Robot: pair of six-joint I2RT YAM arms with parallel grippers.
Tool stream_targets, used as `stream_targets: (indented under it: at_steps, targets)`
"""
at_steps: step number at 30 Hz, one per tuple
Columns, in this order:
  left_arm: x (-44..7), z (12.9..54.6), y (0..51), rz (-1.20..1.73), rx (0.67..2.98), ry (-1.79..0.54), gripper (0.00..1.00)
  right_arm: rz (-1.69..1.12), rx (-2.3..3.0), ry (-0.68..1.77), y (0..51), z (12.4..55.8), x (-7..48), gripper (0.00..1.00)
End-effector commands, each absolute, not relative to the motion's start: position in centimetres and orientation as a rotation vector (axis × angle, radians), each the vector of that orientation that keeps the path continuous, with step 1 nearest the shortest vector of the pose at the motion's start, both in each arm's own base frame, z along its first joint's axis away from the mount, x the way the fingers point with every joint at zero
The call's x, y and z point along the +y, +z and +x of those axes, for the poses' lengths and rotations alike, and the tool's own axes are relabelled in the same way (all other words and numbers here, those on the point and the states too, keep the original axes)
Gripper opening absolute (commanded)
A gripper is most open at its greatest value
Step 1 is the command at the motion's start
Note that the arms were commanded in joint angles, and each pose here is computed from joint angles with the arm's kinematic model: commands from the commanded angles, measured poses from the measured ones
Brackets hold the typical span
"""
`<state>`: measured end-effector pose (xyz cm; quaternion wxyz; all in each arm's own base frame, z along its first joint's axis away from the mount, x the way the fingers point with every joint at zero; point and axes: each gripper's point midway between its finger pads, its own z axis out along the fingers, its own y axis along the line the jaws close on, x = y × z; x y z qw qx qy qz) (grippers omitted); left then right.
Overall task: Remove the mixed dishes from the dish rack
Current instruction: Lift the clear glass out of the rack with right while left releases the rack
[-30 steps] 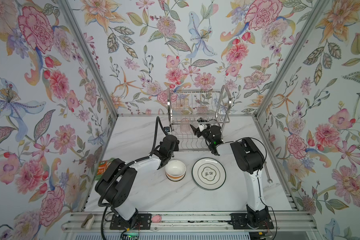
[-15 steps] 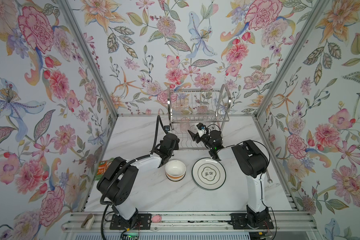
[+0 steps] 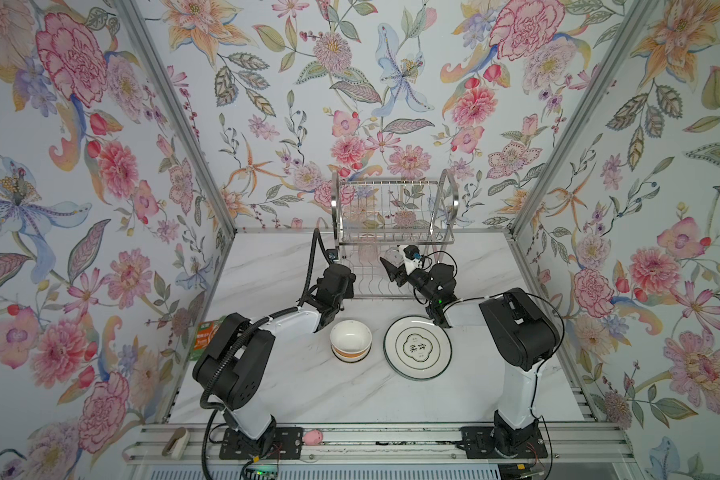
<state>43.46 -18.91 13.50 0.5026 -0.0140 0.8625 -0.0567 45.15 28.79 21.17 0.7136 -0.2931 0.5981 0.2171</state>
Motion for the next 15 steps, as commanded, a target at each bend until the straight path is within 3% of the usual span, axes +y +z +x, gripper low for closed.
stream_targets:
  at_steps: [1, 9, 15]
  targets:
    - [-18.1, 44.4, 14.0, -0.049, 2.074, -0.107, 0.19, -0.624, 1.253, 0.533, 24.2, 43.3, 28.6, 0.00]
    - [-18.6, 43.9, 16.6, -0.010, 2.024, -0.170, 0.62, -0.611, 1.279, 0.580, 25.2, 40.1, 27.7, 0.00]
    - [-18.3, 42.4, 19.5, -0.002, 1.958, -0.227, 0.83, -0.602, 1.311, 0.624, 25.7, 37.1, 27.1, 0.00]
